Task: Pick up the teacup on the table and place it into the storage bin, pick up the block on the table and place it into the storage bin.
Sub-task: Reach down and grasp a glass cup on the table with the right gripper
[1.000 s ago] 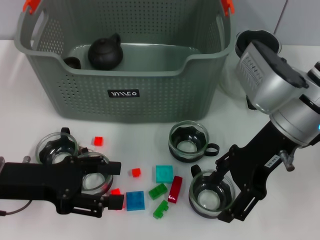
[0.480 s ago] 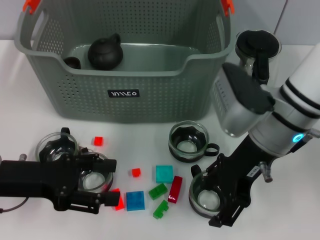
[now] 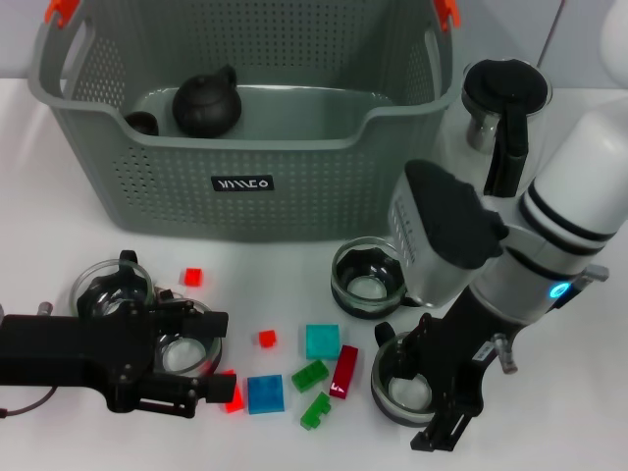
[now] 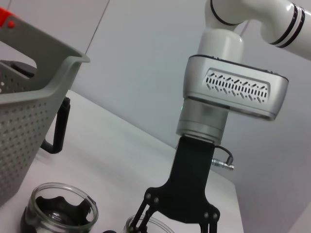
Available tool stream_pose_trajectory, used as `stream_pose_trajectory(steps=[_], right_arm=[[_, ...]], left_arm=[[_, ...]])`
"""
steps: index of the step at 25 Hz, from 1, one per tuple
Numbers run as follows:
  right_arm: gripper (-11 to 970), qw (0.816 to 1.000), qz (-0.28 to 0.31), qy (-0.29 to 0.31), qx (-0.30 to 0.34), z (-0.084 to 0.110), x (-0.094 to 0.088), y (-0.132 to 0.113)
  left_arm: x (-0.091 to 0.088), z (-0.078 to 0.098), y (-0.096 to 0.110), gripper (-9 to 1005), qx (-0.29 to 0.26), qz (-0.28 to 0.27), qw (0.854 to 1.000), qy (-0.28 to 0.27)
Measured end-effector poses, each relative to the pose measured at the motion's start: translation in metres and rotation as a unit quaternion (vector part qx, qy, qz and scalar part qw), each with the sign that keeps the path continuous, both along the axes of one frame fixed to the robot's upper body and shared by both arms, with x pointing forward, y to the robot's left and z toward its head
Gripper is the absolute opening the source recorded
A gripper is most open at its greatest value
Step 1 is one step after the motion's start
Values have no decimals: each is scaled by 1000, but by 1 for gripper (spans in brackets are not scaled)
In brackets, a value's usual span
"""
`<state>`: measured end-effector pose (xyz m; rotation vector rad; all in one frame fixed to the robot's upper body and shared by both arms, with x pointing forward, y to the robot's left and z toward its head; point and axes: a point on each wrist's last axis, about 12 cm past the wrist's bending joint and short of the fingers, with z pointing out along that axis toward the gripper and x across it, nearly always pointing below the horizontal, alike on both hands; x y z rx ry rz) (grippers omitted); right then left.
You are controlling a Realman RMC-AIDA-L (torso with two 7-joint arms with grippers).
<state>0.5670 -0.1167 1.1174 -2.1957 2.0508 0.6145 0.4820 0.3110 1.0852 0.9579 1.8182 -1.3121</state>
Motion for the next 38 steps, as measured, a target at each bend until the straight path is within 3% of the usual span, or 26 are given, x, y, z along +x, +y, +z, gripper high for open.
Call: stream_pose_trajectory(steps=[12,23,34,38], right_arm=[[846,1000,-1,-4,-6,-5,-4,7],[377,1000,5,-7,-5,-3,-4,6],[154,1000,2,-2,-4,-1,-5,5],[100,1000,-3,0,14,10,-5,1]], left_arm=[[-1,-1,1,904,2,4,1000,0],[-4,-4,3,904,5,12,1000,3],[-6,-5,5,904,4,16,1000,4],[-6,-4,5,904,2,13,1000,4]])
